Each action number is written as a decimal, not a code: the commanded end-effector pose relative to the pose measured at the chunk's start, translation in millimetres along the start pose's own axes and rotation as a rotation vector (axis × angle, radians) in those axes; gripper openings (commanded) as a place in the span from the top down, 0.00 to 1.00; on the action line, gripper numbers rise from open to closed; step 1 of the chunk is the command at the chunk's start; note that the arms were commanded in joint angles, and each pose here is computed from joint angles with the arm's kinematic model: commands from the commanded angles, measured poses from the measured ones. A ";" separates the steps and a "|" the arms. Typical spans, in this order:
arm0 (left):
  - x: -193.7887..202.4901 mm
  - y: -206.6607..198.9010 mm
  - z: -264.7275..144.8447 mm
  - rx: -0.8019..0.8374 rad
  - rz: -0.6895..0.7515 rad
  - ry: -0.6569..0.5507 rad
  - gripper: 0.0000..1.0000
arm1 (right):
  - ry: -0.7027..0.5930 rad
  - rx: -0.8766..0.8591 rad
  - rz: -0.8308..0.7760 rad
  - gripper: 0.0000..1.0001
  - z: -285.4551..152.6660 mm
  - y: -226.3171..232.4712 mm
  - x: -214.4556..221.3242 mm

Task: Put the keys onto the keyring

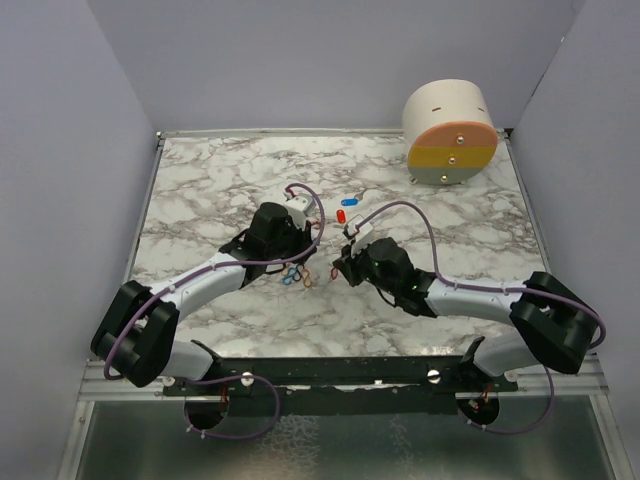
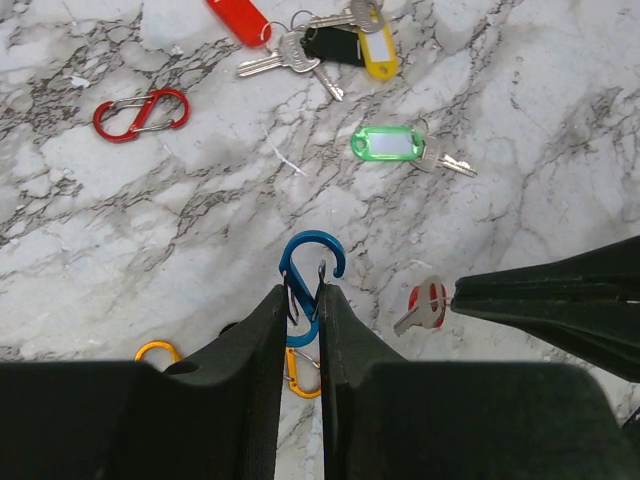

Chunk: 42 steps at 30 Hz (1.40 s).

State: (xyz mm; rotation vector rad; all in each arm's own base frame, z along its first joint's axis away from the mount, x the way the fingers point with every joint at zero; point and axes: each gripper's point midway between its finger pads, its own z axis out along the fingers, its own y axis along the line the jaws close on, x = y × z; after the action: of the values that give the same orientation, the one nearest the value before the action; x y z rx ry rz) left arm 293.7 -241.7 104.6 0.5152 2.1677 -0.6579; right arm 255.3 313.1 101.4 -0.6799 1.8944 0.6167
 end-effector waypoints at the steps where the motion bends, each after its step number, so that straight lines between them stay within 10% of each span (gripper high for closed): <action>1: -3.8 -17.9 -0.1 0.104 0.026 -0.008 1.00 | -0.113 0.031 -0.041 0.99 -2.7 -3.8 -28.2; 42: 4.7 -50.9 11.5 0.187 0.101 0.054 1.00 | -0.130 0.041 -0.123 0.99 6.6 -6.7 -34.7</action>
State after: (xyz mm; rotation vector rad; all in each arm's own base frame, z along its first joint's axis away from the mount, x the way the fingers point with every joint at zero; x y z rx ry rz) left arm 266.3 -279.7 95.7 0.7170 2.1685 -0.7821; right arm 271.4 311.5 117.5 -0.7181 1.7719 0.5256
